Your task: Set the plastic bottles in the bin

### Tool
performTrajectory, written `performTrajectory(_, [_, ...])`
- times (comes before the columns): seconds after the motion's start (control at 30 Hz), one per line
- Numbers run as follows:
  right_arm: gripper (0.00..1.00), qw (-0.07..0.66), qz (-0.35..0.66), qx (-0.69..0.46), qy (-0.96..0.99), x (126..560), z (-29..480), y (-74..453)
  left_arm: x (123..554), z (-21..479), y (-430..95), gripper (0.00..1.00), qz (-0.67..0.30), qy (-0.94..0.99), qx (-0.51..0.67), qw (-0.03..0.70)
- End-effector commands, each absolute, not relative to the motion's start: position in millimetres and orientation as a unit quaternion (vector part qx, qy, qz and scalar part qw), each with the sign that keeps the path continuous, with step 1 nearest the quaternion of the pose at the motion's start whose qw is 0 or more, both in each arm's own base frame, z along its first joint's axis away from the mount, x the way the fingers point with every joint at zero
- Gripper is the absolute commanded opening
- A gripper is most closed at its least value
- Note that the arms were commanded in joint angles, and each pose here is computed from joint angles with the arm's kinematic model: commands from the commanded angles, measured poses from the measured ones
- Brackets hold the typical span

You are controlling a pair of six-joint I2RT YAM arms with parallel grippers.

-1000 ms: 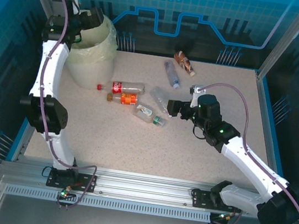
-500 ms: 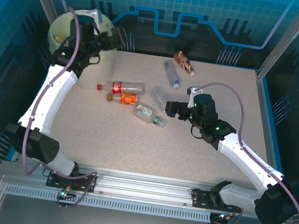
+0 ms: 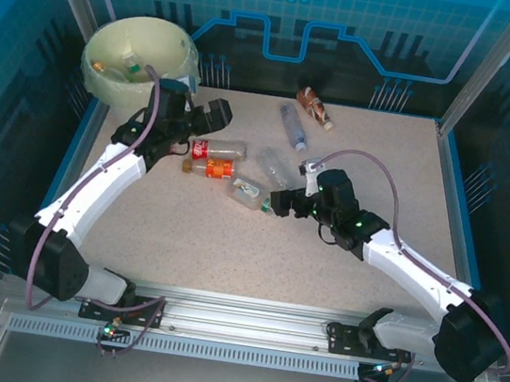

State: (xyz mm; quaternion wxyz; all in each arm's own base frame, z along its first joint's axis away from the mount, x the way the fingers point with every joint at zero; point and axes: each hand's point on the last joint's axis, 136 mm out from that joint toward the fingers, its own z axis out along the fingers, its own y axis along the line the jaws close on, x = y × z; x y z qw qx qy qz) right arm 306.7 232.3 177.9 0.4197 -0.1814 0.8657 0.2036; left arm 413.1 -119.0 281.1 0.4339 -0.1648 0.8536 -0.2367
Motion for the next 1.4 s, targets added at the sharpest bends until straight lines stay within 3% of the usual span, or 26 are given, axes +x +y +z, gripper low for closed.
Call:
performTrajectory(0.0, [1.0, 0.408, 0.207, -0.243, 0.856, 300, 170, 249, 407, 287, -126, 0.99, -0.271, 0.842, -0.175, 0.433])
performTrajectory(0.27, [0.98, 0.324, 0.193, -0.35, 0.858, 296, 122, 291, 401, 259, -125, 0.99, -0.264, 0.856, -0.192, 0.401])
performTrajectory(0.5, [0.98, 0.312, 0.106, -0.344, 0.879, 328, 87, 291, 391, 233, -124, 0.99, -0.257, 0.868, -0.207, 0.37])
performTrajectory(0.93, [0.95, 0.22, 0.077, -0.368, 0.9, 330, 24, 288, 371, 209, -125, 0.99, -0.268, 0.876, -0.204, 0.346])
performTrajectory(1.1, [0.83, 0.21, 0.078, -0.365, 0.904, 326, 18, 286, 365, 199, -128, 0.99, -0.278, 0.877, -0.204, 0.335])
performTrajectory(1.37, [0.5, 0.234, 0.081, -0.367, 0.896, 314, 32, 282, 357, 192, -139, 0.99, -0.316, 0.869, -0.198, 0.324])
